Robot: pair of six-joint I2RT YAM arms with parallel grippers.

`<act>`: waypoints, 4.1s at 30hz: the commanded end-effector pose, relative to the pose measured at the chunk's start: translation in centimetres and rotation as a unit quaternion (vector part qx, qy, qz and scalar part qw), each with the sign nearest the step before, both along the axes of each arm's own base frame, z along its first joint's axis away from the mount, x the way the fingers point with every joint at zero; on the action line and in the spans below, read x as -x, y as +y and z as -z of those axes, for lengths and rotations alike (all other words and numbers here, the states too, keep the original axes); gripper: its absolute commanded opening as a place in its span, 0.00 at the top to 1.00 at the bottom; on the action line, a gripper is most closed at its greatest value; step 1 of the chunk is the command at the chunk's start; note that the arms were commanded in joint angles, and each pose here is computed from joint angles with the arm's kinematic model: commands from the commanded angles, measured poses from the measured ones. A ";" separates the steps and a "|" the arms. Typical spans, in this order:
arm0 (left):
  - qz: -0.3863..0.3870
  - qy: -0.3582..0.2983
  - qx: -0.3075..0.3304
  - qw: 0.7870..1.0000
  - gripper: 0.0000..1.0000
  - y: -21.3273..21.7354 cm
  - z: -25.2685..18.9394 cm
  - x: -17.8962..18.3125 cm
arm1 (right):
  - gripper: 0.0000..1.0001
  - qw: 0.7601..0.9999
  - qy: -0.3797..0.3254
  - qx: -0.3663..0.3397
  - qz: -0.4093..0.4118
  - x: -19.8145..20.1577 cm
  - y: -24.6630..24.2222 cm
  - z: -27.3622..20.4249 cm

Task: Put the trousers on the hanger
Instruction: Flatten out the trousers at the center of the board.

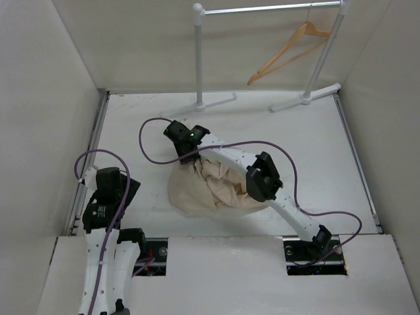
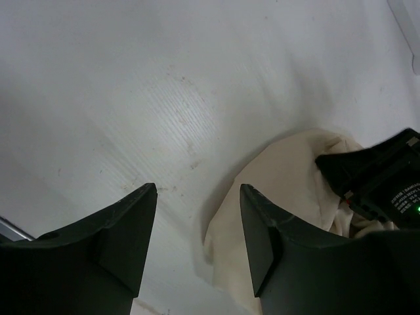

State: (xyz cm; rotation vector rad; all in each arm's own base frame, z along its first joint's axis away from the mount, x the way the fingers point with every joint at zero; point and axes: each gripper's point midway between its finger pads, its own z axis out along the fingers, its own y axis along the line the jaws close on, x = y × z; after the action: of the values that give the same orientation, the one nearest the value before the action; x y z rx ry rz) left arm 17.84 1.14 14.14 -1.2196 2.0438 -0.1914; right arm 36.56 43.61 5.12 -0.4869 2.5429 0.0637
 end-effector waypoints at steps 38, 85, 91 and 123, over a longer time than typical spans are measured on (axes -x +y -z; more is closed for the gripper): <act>0.114 0.013 -0.064 0.991 0.48 -4.7 1.0 -5.7 | 0.75 0.878 -0.140 -0.299 0.348 14.5 -33.9 -13.9; 0.032 0.112 -0.077 0.990 0.61 0.6 5.2 -0.8 | 0.67 0.770 -0.183 -0.333 0.513 14.3 -42.7 -12.6; 0.037 0.038 -0.095 0.994 0.41 0.7 -1.3 -5.7 | 0.22 0.775 -0.205 -0.282 0.527 14.5 -44.3 -13.0; -0.025 0.092 -0.108 0.989 0.94 5.3 2.7 -18.7 | 0.78 0.877 0.029 -0.260 0.403 15.9 -34.7 -4.6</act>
State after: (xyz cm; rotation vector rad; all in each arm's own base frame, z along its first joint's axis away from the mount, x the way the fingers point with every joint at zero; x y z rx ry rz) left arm 37.52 2.32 7.29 -1.0425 2.3354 0.1527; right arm 20.15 5.91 9.01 0.7171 2.4640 0.2024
